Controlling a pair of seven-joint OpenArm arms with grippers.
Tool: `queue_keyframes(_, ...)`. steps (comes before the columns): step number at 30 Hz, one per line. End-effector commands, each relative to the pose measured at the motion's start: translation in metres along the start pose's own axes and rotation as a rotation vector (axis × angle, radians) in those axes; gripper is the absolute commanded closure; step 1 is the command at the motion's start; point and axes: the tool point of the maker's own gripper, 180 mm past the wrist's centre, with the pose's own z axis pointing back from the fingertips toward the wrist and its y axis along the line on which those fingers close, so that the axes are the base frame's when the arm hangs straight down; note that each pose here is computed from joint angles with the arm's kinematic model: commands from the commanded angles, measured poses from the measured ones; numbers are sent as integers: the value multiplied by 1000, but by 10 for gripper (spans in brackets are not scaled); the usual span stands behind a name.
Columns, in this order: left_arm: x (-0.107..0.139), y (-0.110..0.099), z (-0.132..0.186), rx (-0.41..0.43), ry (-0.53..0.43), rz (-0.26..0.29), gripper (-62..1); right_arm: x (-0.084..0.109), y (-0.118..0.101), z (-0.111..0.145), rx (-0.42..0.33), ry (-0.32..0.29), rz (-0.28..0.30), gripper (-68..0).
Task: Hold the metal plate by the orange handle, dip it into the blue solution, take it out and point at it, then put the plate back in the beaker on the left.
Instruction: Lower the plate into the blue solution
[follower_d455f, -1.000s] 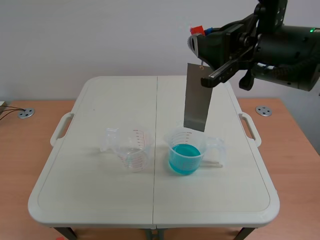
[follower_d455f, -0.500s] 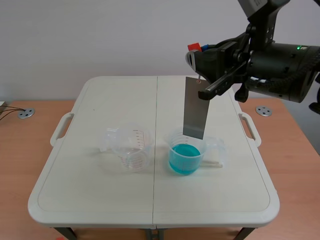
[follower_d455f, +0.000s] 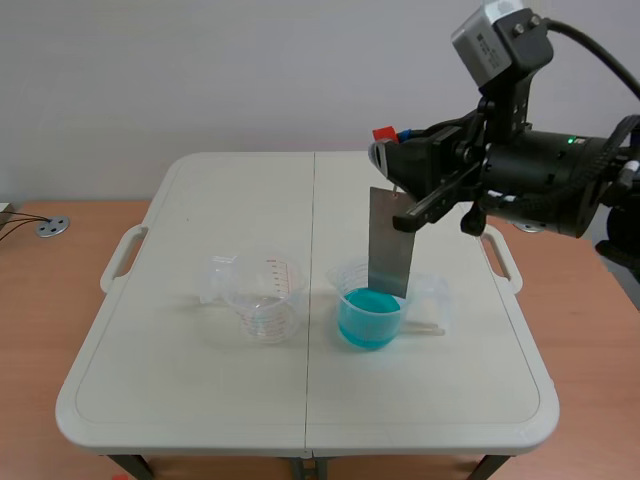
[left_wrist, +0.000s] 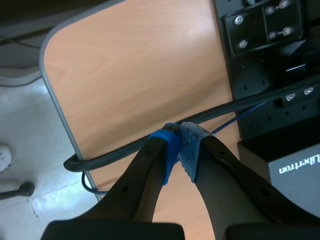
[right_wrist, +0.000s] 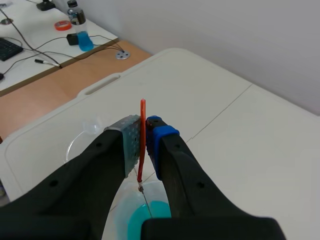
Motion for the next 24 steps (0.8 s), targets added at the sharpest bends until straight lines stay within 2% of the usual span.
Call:
queue_keyframes(1, 2, 4, 0, 2, -5, -3, -27, 9, -1, -1, 8, -42, 1, -11)
queue_keyframes(10, 1, 5, 1, 4, -1, -2, -27, -17, -11, -1, -17, -20, -51, -11)
queue_keyframes(18, -3, 5, 1, 4, 17, -2, -27, -38, -19, 0, -43, 8, -29, -11)
queue_keyframes(24, -3, 4, 1, 3, 17, -1, -27, -49, -21, 1, -52, 23, -34, -11)
